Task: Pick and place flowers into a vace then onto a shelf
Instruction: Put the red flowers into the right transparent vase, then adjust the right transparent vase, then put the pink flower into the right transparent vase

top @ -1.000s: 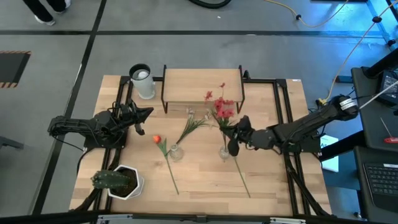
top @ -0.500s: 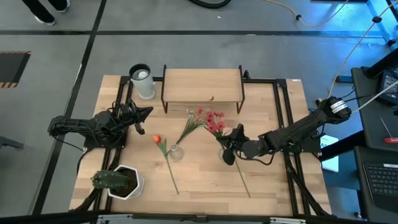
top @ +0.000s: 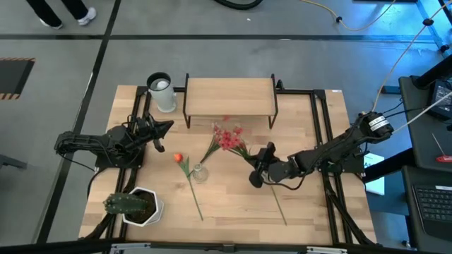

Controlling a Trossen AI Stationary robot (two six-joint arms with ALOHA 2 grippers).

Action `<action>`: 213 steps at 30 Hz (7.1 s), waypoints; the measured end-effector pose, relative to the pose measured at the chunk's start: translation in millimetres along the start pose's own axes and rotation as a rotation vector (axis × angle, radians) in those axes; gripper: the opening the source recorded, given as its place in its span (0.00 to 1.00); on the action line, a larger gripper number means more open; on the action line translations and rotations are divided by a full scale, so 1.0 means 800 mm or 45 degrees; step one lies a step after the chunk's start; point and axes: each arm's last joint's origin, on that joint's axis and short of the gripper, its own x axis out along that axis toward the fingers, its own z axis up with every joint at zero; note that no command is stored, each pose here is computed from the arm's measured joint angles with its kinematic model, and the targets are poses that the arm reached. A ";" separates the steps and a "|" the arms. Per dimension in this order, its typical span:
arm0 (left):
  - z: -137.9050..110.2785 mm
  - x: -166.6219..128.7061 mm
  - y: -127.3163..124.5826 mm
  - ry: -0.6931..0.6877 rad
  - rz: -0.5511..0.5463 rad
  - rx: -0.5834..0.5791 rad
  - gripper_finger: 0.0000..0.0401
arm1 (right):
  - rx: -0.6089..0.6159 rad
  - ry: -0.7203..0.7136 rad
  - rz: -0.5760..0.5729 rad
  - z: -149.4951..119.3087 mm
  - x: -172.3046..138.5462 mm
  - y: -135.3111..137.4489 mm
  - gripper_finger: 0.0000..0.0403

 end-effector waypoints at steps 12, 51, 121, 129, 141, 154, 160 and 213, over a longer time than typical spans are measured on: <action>0.000 0.000 0.000 0.000 0.000 0.097 0.01 | 0.059 -0.024 0.013 0.003 -0.002 0.002 0.02; 0.002 0.000 0.001 -0.017 0.040 0.147 0.01 | 0.237 -0.157 -0.060 -0.019 -0.074 0.028 0.03; 0.001 0.000 -0.001 -0.010 -0.016 0.160 0.01 | 0.102 -0.028 0.145 -0.041 -0.105 0.047 0.31; 0.001 0.000 -0.001 -0.010 -0.016 0.160 0.01 | 0.171 0.087 0.211 -0.028 -0.130 0.033 0.32; 0.001 0.000 -0.002 -0.007 -0.055 0.161 0.01 | 0.383 0.574 0.435 -0.016 -0.164 0.012 0.32; 0.000 0.000 -0.002 0.007 -0.054 0.169 0.01 | 0.378 0.930 0.275 -0.040 -0.164 -0.002 0.32; -0.004 0.000 -0.001 0.041 -0.052 0.189 0.01 | 0.292 0.946 0.238 -0.059 -0.150 0.009 0.32; -0.006 0.000 -0.001 0.060 -0.046 0.200 0.01 | 0.185 0.832 0.158 -0.077 -0.061 0.016 0.32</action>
